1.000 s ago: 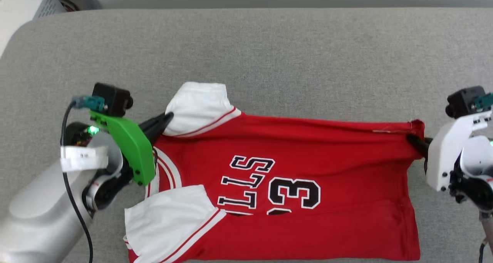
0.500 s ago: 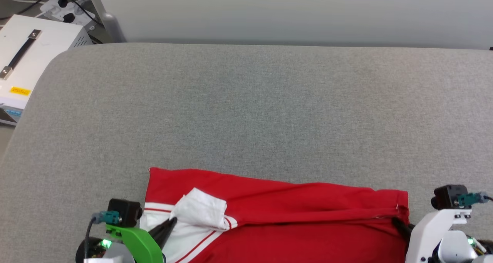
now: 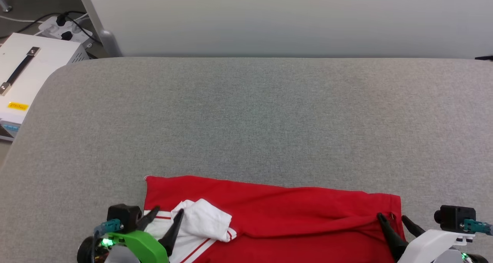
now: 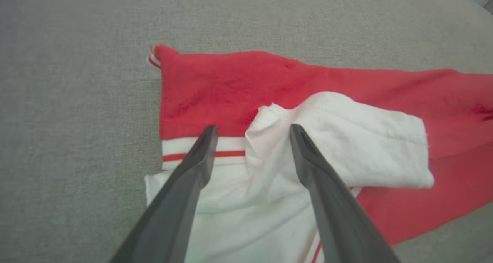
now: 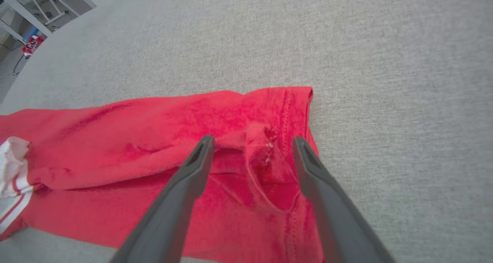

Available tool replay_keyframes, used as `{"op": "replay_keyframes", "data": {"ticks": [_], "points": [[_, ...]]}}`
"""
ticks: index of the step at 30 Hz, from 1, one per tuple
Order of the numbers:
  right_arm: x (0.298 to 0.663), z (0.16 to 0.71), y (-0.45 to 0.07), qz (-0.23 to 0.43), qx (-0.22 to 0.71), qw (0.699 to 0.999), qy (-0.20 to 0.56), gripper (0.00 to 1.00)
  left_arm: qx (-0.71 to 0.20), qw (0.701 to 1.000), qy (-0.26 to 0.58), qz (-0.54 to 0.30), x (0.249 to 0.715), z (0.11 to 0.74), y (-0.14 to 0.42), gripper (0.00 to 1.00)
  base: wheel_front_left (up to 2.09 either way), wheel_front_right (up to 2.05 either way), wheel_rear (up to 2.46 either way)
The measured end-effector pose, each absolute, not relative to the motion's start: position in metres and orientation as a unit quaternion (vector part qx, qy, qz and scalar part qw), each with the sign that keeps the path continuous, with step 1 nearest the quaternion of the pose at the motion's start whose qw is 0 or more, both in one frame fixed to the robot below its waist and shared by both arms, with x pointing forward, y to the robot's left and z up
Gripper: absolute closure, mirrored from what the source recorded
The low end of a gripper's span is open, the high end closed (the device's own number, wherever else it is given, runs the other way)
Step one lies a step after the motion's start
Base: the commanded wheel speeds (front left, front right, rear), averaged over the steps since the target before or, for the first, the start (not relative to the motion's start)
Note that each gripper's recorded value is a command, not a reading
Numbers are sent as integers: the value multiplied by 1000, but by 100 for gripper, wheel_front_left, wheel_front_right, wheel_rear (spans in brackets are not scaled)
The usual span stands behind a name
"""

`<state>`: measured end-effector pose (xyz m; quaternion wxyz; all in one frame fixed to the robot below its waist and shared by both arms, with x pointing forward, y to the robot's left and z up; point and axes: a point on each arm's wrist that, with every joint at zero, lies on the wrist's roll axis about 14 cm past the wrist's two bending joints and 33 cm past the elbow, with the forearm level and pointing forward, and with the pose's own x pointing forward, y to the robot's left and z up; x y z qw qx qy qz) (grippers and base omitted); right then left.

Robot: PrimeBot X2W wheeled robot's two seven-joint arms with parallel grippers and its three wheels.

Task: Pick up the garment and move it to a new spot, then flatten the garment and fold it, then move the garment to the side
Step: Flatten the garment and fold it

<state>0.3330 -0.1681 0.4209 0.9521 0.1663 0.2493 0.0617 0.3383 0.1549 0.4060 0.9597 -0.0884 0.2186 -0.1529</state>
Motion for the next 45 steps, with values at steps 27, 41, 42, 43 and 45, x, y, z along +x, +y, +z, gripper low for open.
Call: {"op": "replay_keyframes", "data": {"ticks": [27,41,42,43,45], "points": [[342,399,-195,87,78,912,393,0,-57,996,-60,-13,380,534,181,0,0,0,0],[325,358,-167,126,95,850,502,100,-52,998,-36,9,379,512,191,0,0,0,0],[325,359,-164,129,96,851,500,100,-51,998,-35,10,378,511,192,0,0,0,0],[326,362,-163,130,97,853,496,100,-50,998,-34,10,377,510,192,0,0,0,0],[330,369,-163,131,98,862,481,100,-46,998,-32,10,374,509,193,0,0,0,0]]}}
